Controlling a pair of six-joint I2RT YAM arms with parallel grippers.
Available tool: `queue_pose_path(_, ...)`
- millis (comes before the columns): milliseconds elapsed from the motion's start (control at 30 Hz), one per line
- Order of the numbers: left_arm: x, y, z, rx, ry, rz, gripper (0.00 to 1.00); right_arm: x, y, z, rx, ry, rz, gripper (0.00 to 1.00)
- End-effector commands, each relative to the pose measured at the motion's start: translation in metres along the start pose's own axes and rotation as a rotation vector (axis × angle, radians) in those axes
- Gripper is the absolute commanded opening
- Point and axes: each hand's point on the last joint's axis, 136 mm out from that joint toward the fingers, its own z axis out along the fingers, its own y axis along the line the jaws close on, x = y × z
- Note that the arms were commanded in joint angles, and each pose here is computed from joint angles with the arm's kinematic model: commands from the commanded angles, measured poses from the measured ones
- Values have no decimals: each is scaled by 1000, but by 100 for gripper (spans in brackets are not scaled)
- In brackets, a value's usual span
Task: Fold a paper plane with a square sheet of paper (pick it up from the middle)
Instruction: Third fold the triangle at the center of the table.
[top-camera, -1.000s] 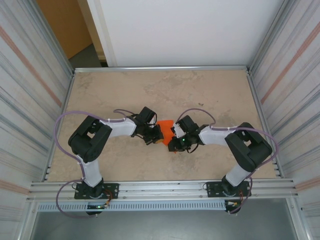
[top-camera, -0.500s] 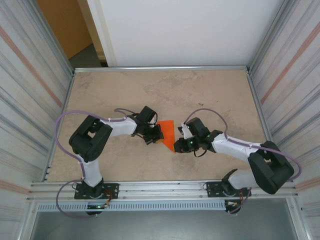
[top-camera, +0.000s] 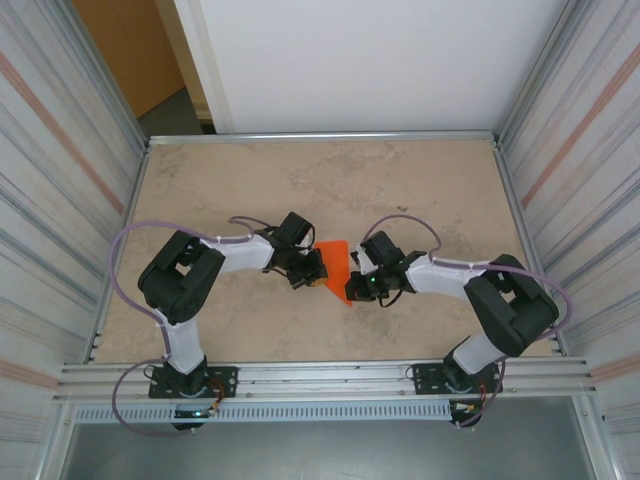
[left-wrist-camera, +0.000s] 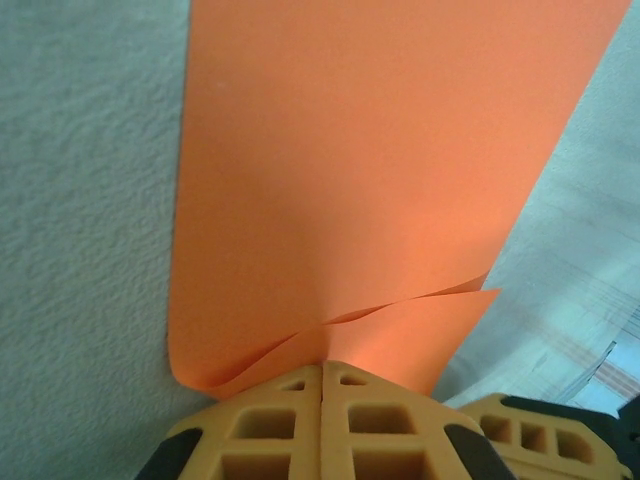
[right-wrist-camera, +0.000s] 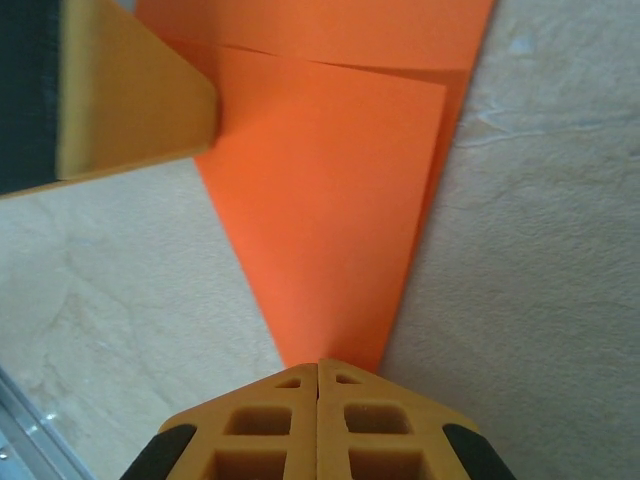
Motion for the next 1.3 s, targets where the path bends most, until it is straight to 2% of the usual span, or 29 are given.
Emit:
queue_pose_path(0, -1, 10, 0, -36, -13, 30, 4, 5, -9, 5, 56, 28, 11, 5)
queue_pose_path(167, 0, -24, -13, 56, -64, 156, 5, 14, -20, 9, 114, 61, 20, 3)
queue_pose_path(567, 21, -22, 3, 90, -70, 233, 5, 19, -28, 12, 158, 89, 40, 3)
queue_pose_path(833, 8, 8, 4, -41, -110, 195, 4, 26, -37, 12, 209, 112, 47, 2)
queue_pose_path(1267, -34, 50, -12, -73, -145, 93, 4, 36, -52, 12, 274, 145, 61, 2)
